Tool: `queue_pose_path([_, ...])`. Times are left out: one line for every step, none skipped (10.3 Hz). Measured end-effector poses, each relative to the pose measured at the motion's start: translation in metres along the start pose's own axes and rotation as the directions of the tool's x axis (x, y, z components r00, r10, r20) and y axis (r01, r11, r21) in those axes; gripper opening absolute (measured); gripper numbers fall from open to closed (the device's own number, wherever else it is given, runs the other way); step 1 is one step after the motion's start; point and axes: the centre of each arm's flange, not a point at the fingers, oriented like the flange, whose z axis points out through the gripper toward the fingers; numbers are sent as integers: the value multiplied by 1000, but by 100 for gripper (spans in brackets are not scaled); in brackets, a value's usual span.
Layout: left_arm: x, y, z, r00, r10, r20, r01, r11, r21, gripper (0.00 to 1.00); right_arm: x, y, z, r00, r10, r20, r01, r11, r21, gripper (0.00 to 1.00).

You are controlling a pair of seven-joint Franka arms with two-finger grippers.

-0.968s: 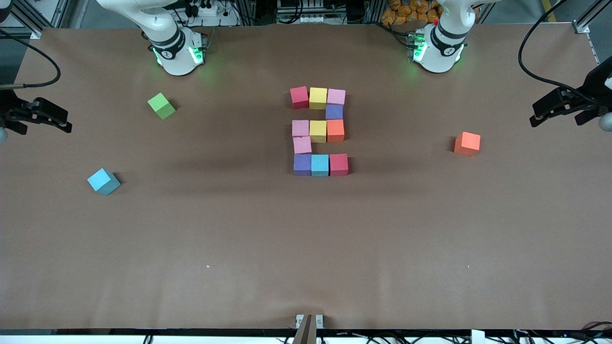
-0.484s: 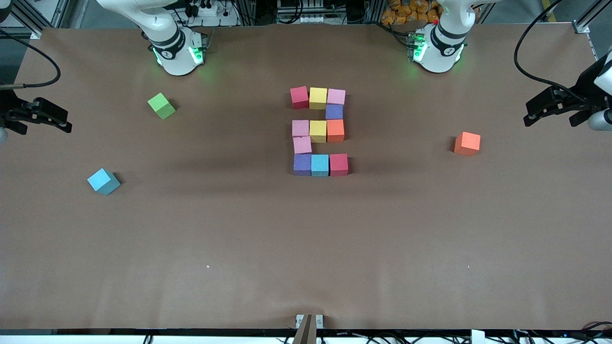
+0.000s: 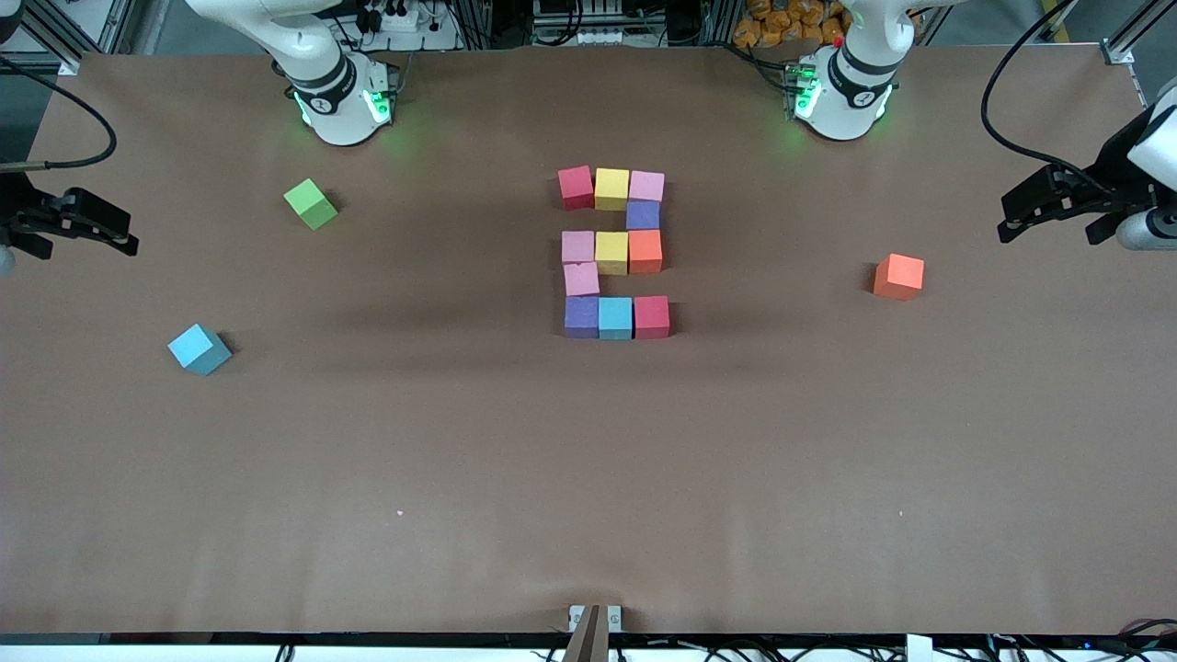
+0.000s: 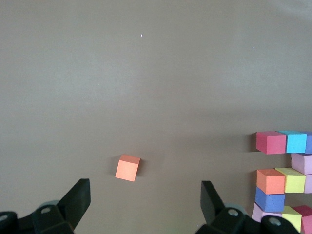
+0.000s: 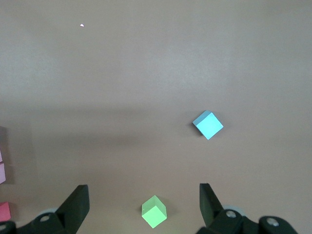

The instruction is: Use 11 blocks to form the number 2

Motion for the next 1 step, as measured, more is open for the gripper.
queue_pose_path([0,0,0,1000,0,0,0,1000,0,100,0,0,0,1000,0,0,0,1000,0,100])
